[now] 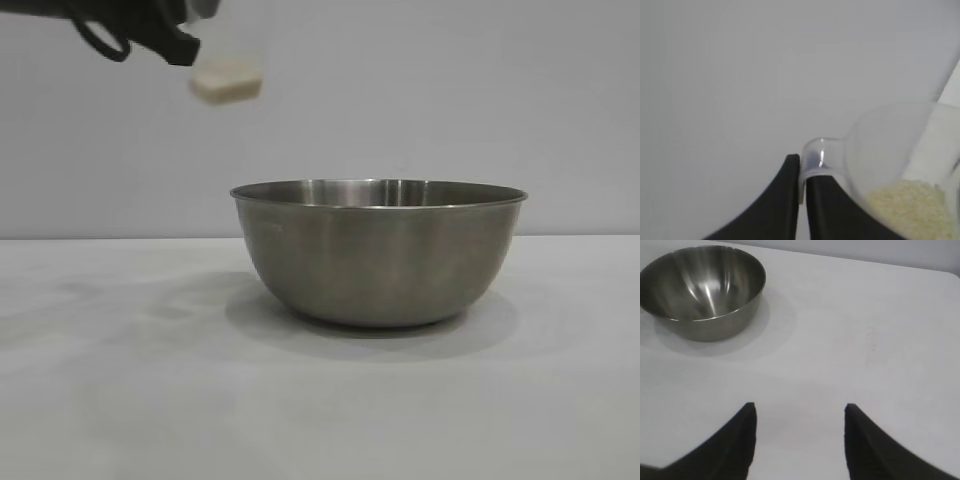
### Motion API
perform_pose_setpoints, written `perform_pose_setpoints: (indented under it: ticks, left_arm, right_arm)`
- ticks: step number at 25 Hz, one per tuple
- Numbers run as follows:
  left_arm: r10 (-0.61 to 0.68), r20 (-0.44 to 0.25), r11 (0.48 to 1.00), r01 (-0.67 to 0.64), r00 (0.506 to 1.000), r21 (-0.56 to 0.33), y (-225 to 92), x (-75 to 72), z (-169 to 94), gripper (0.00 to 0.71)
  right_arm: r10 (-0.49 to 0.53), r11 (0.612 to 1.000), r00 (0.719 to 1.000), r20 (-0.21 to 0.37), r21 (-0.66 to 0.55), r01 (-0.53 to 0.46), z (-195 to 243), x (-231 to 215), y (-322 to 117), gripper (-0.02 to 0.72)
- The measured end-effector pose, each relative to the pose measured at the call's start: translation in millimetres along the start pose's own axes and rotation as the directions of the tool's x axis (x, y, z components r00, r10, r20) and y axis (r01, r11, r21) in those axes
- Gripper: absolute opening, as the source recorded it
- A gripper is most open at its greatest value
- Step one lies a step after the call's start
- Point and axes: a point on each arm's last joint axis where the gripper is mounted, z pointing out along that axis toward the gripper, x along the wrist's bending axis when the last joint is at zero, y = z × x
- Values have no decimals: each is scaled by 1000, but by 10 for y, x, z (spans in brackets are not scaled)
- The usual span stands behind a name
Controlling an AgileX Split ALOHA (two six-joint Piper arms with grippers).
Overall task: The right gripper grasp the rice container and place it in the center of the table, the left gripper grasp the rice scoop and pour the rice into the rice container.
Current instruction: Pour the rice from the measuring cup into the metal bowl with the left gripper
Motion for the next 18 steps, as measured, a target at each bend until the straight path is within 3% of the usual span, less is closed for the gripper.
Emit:
perform_pose_setpoints:
  ticks: [5, 10, 13, 18]
  left_arm:
    - [309, 123, 951, -307, 943, -32, 214, -152, 216, 0]
    - [574, 193, 818, -563, 795, -116, 258, -404, 297, 0]
    - [672, 237, 740, -650, 702, -173, 251, -532, 308, 0]
    - [764, 258, 643, -730, 591, -233, 217, -602, 296, 0]
  right_arm:
    - [0, 1000, 1000, 0, 0, 0, 0, 0, 0, 330]
    - [0, 1000, 1000, 0, 0, 0, 0, 0, 0, 330]
    - [0, 1000, 1000, 0, 0, 0, 0, 0, 0, 330]
    - [0, 1000, 1000, 0, 0, 0, 0, 0, 0, 330]
